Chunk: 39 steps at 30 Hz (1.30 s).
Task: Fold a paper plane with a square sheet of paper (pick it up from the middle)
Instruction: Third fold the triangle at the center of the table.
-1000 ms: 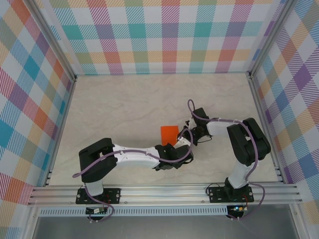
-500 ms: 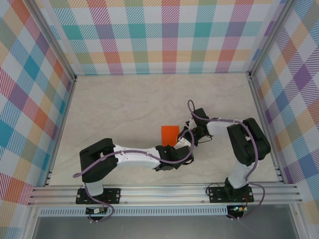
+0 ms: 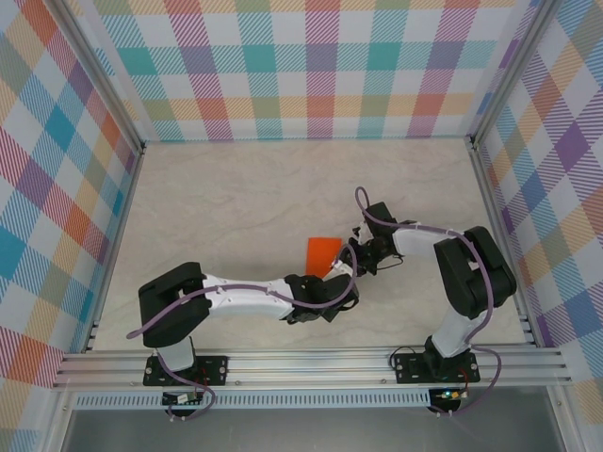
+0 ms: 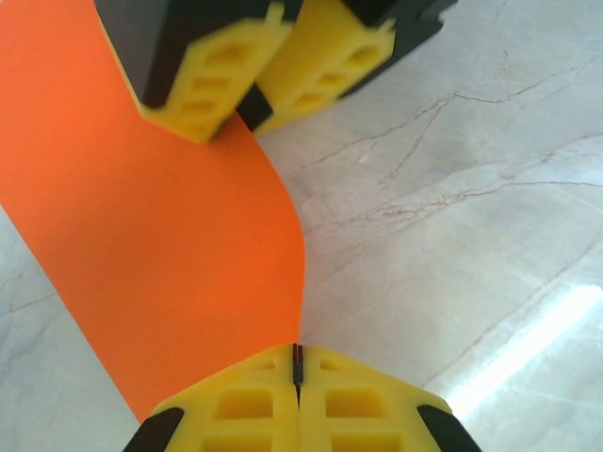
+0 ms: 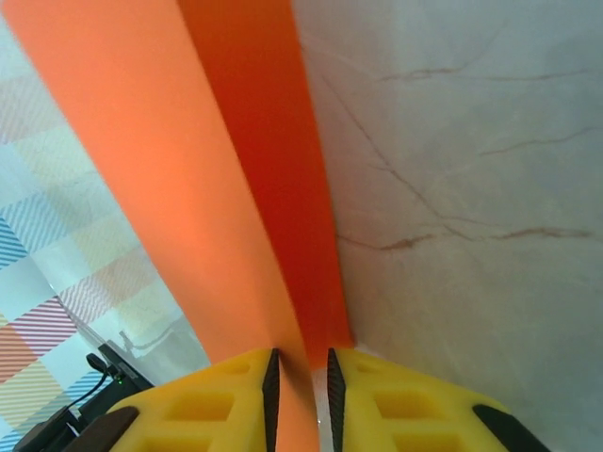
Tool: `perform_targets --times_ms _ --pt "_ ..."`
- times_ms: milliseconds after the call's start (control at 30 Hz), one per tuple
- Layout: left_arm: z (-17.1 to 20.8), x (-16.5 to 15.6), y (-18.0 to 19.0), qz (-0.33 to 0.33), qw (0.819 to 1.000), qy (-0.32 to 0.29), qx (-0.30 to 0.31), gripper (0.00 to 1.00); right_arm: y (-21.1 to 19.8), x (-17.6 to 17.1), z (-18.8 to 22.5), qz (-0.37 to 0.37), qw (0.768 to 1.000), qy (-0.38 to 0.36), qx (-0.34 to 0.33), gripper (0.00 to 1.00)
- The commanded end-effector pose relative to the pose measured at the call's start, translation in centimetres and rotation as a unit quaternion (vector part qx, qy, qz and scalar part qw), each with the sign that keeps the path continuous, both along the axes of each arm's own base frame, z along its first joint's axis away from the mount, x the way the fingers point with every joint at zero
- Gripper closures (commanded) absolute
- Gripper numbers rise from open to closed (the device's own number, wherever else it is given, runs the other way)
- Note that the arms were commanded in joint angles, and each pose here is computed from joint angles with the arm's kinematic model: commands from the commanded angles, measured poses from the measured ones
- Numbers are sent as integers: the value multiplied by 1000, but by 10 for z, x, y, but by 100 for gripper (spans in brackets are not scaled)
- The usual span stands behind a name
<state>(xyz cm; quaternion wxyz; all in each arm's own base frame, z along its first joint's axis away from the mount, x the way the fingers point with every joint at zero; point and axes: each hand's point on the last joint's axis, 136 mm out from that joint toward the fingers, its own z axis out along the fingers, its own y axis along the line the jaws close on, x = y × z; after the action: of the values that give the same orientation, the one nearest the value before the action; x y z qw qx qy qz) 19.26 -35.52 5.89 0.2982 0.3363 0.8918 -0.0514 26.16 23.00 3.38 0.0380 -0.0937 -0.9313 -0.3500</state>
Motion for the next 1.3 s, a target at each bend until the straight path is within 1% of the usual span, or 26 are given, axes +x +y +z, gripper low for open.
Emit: perform_targets --times_ms 0,100,167,300,400,433,600,700,800,933,1133,1267 --pt "20 2 -7 -5 997 28 -67 100 -12 15 20 -2 998 -49 -37 74" --pt "23 4 -5 -1 995 47 -91 100 -16 23 29 -8 997 -69 -46 72" --pt "24 5 -2 -1 993 60 -105 100 -13 28 36 -8 996 -80 -40 74" --pt "28 7 1 3 988 77 -131 100 4 34 48 11 996 -93 10 83" --pt "28 9 5 8 985 94 -146 100 18 38 56 33 994 -97 45 85" --pt "27 9 6 9 984 100 -150 100 22 40 56 41 993 -98 48 86" --pt "24 11 9 13 979 122 -165 100 26 48 41 53 995 -79 31 86" --pt "23 12 10 16 977 128 -168 100 32 49 32 70 995 -63 33 86" --pt "20 11 10 14 977 138 -165 100 28 52 21 70 996 -55 8 87" --pt "17 12 8 13 975 145 -165 100 33 51 11 82 996 -42 14 87" --pt "16 16 10 13 973 159 -168 100 26 48 -14 90 995 -25 -24 86" --pt "10 21 14 13 968 182 -174 100 21 46 -25 96 994 -20 -44 87"
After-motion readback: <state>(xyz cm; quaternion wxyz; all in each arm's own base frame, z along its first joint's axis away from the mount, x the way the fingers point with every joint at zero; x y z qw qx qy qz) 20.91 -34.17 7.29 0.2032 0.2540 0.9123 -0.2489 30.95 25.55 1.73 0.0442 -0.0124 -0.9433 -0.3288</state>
